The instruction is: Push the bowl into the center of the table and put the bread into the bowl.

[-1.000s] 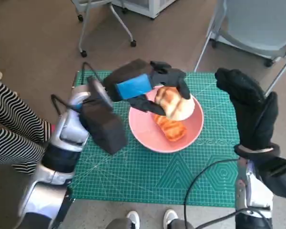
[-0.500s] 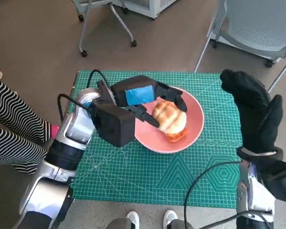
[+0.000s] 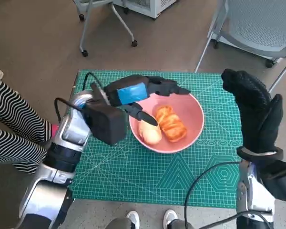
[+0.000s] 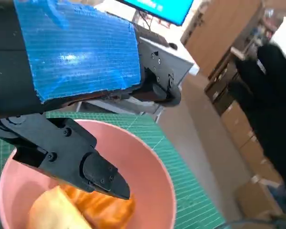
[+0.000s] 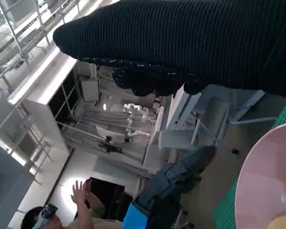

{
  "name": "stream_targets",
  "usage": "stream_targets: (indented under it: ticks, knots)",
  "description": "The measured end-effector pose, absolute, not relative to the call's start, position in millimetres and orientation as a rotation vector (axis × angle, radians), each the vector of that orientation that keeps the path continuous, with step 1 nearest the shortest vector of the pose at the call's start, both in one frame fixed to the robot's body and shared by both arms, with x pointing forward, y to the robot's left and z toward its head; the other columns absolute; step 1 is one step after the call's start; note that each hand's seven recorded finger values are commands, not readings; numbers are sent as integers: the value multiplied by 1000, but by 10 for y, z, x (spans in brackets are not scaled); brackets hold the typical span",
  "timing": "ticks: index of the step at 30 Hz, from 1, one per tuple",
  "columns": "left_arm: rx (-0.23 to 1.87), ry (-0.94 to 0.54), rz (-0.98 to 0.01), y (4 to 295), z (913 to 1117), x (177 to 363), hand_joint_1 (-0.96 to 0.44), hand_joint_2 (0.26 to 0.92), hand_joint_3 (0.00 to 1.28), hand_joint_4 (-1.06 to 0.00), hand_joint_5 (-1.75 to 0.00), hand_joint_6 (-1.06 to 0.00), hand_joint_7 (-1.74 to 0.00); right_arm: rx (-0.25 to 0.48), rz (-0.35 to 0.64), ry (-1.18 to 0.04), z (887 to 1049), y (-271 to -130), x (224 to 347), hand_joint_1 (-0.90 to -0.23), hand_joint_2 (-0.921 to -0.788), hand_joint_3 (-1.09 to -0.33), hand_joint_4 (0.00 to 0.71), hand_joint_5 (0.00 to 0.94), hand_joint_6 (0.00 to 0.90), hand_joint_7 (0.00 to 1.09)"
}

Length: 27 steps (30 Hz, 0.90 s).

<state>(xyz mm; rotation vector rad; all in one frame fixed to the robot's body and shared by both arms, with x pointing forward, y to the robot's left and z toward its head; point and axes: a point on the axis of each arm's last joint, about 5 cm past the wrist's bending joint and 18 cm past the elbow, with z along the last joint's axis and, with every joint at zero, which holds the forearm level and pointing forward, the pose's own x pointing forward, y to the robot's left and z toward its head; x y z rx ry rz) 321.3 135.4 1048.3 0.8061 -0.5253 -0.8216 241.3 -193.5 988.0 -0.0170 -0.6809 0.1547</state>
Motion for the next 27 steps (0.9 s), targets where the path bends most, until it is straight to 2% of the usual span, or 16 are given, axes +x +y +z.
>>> stream_targets:
  ticks: [7,12,14,17,23,25,27]
  knots:
    - [719,-557,-746,1508,10579,3117,-410,857,19,-169,0,-256,0,-21,151,-683,9892,-1948,2425,-692,-921,-689,230,9,139,532]
    - [599,-595,-674,1602,10573,3059,-431,888,30,-162,0,-268,-8,-26,155,-697,9933,-1949,2443,-695,-921,-690,226,6,138,532]
    - [523,-614,-641,1614,10541,3049,-476,904,59,-163,-1,-275,-13,-27,158,-699,9953,-1948,2453,-698,-921,-691,224,4,137,533]
    - [361,-655,-604,1588,10460,3031,-571,917,209,-165,-2,-287,-24,-28,164,-705,9988,-1935,2469,-707,-921,-695,221,3,135,534]
    - [47,-698,-582,1437,10303,2974,-619,920,354,-162,-1,-274,-34,-31,182,-724,10082,-1887,2520,-716,-921,-700,221,2,127,534]
    - [-4,-703,-581,1380,10276,2950,-625,882,436,-152,-20,-112,-366,-45,185,-731,10111,-1866,2537,-716,-921,-702,221,2,120,533]
    - [-26,-708,-579,1334,10262,2930,-628,867,464,-153,-31,-57,-483,-61,190,-738,10139,-1840,2557,-713,-921,-704,220,2,115,531]
